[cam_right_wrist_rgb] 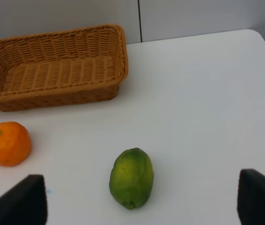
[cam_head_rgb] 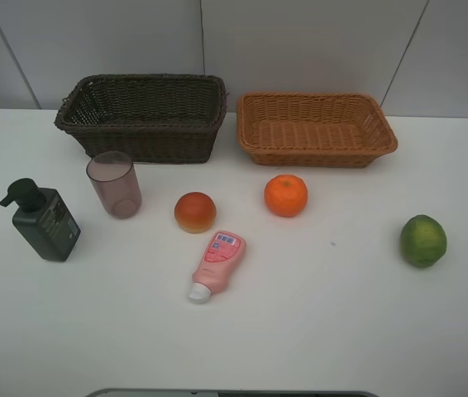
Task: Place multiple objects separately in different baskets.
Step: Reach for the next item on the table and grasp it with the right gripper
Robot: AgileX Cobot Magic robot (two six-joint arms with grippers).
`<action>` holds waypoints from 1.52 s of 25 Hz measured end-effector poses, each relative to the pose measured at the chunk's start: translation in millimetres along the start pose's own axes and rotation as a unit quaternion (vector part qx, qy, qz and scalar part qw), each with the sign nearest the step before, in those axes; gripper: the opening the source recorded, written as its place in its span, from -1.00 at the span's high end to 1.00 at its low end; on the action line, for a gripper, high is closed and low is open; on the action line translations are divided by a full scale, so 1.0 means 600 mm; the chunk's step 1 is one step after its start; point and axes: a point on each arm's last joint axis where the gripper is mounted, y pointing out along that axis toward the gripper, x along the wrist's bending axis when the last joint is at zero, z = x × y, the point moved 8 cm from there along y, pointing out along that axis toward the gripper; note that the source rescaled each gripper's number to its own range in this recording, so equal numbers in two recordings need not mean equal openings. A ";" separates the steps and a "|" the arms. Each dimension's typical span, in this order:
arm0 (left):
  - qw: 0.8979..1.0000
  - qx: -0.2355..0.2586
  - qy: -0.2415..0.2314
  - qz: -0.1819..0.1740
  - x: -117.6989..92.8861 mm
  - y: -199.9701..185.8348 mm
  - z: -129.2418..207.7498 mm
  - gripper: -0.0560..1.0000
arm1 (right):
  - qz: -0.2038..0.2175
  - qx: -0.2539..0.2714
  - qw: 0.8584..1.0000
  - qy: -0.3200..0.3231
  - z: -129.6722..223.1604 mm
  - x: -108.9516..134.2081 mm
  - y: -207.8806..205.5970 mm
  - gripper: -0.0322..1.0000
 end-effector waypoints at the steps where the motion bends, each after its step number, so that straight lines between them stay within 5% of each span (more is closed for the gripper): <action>1: 1.000 0.000 0.000 0.000 0.000 0.000 0.000 -0.96 | 0.000 0.000 1.000 0.000 0.000 0.000 0.000 -0.48; 38: 1.000 0.000 0.000 0.000 0.000 0.000 0.000 -0.96 | 0.000 0.000 1.000 0.000 0.000 0.000 0.000 -0.48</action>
